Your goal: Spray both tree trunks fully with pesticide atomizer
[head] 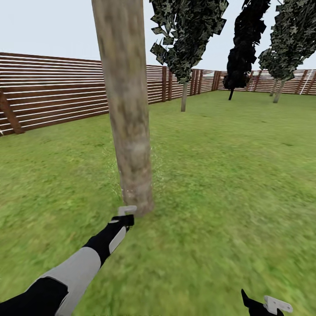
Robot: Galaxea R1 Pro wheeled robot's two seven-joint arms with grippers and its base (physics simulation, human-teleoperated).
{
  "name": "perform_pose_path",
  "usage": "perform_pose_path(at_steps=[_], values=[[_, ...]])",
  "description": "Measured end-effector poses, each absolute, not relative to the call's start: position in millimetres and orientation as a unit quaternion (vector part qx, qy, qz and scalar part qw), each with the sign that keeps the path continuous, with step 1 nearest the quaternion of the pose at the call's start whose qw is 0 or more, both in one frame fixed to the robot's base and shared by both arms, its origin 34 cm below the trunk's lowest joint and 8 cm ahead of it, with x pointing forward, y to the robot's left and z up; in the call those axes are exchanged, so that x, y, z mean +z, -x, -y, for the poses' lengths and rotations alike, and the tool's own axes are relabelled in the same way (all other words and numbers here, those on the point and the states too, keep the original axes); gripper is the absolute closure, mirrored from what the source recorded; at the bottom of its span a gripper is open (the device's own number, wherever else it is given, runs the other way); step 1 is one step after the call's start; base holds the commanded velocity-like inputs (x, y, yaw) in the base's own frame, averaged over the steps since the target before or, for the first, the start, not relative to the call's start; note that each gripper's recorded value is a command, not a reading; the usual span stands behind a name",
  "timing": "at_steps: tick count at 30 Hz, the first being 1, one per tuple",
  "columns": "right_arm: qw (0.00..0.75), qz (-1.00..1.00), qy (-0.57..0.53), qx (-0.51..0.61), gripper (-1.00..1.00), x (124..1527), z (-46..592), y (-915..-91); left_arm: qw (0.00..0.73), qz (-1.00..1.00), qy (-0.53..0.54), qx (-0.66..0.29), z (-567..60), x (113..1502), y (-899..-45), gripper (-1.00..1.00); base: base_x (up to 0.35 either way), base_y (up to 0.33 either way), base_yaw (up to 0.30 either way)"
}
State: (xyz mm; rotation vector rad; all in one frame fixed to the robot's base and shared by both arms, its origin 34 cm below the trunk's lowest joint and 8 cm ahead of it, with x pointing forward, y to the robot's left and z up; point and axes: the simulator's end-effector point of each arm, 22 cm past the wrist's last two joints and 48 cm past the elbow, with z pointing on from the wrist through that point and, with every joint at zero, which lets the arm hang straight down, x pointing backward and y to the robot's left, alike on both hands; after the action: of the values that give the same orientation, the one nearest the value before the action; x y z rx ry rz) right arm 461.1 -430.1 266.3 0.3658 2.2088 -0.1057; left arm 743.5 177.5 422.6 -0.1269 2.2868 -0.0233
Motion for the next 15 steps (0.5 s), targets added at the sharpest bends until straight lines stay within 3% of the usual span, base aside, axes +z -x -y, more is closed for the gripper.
perform_pose_path(at_steps=[4,7,12,15], values=[[0.435,-0.887,-0.147,-0.041,-1.00,266,429,-461,0.402,-0.915,0.019,-0.022,-162,459,-759,1.00,0.000,0.000,0.000],[0.435,-0.888,-0.146,-0.041,-1.00,266,428,-461,0.401,-0.916,0.023,0.010,-219,469,-766,1.00,0.000,0.000,0.000],[0.435,-0.888,-0.147,-0.041,-1.00,266,428,-461,0.390,-0.917,-0.037,-0.080,-168,498,-767,1.00,0.000,0.000,0.000],[0.435,-0.888,-0.147,-0.041,-1.00,266,428,-461,0.387,-0.920,-0.031,-0.044,-227,502,-770,1.00,0.000,0.000,0.000]])
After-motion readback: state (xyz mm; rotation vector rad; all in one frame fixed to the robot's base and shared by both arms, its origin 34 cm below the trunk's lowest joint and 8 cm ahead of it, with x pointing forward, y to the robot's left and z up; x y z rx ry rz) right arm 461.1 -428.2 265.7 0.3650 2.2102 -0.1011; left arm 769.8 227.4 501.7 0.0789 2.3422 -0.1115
